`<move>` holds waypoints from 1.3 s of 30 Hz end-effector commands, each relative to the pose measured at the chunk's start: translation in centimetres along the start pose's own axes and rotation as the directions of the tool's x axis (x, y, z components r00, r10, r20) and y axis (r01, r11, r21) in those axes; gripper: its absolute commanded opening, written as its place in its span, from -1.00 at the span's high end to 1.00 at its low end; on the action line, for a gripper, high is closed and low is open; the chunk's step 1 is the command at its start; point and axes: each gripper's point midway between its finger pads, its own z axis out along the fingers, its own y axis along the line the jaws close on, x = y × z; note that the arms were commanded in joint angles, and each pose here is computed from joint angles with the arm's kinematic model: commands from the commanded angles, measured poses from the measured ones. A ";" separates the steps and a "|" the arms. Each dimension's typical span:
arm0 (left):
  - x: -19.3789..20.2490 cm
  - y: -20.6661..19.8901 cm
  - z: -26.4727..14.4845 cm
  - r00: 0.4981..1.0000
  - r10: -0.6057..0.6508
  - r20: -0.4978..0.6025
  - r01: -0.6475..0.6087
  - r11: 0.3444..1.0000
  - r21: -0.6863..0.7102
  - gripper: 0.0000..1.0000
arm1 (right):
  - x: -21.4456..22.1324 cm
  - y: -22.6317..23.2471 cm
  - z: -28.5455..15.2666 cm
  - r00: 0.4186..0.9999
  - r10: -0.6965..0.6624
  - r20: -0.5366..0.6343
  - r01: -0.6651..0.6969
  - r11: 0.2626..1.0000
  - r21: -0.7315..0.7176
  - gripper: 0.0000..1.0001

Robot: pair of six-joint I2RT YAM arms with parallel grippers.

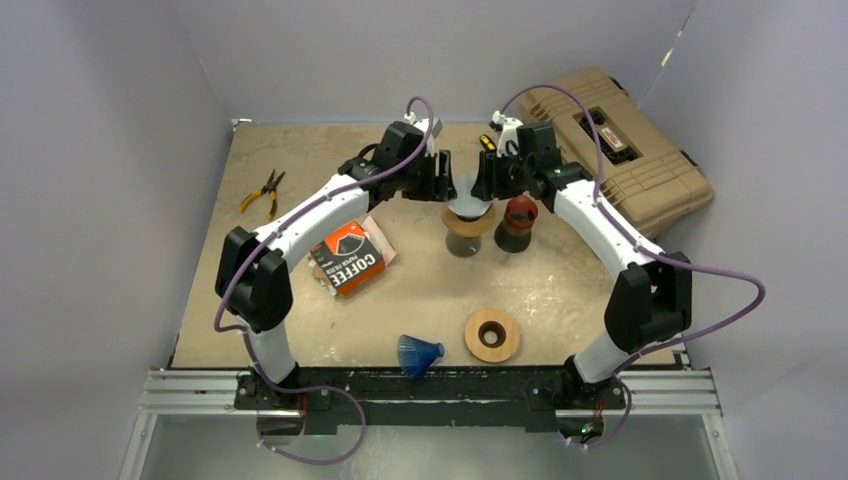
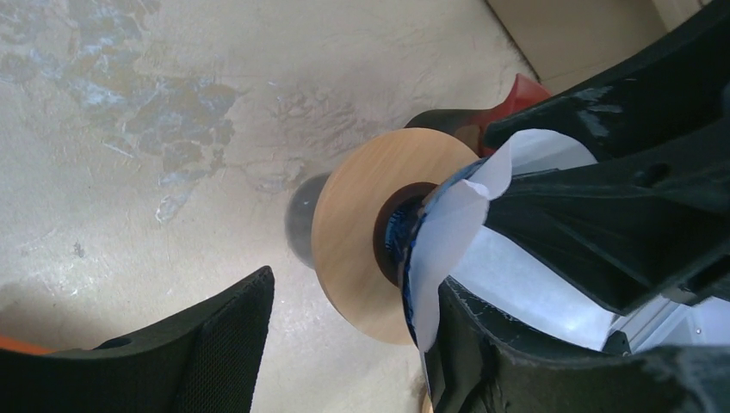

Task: Place the coffee filter in the dripper
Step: Adjust the coffee filter in the coffee dripper.

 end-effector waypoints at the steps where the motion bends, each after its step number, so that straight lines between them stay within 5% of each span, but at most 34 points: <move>1: -0.3 0.2 0.7 1.000 -0.008 0.012 0.008 1.000 0.008 -0.20 | 0.4 -0.6 0.7 1.000 -0.019 -0.001 0.019 1.000 0.018 0.01; 10: -0.1 0.7 1.2 1.000 -0.003 0.001 0.003 1.000 -0.015 -0.19 | 1.6 -1.1 1.7 1.000 -0.021 -0.022 0.021 0.999 0.025 0.35; 21: 0.5 3.2 1.2 1.000 0.021 -0.015 -0.023 0.990 -0.140 -0.11 | 2.2 -1.2 1.7 0.999 -0.021 -0.026 0.021 0.999 0.026 1.00; 30: 0.1 3.1 0.8 1.000 0.026 -0.007 -0.027 0.989 -0.144 -0.10 | 1.4 -0.7 0.8 1.000 -0.027 -0.004 0.027 1.000 0.016 1.00; 34: -0.4 2.3 0.4 1.000 0.027 0.003 -0.027 0.994 -0.109 -0.12 | 0.2 0.4 -1.2 0.999 -0.021 0.026 0.021 1.000 -0.011 0.42; 39: -1.1 1.1 -0.1 0.999 0.021 0.026 -0.020 0.998 -0.064 -0.16 | -1.8 1.5 -3.5 0.996 0.003 0.092 -0.001 1.000 -0.024 0.13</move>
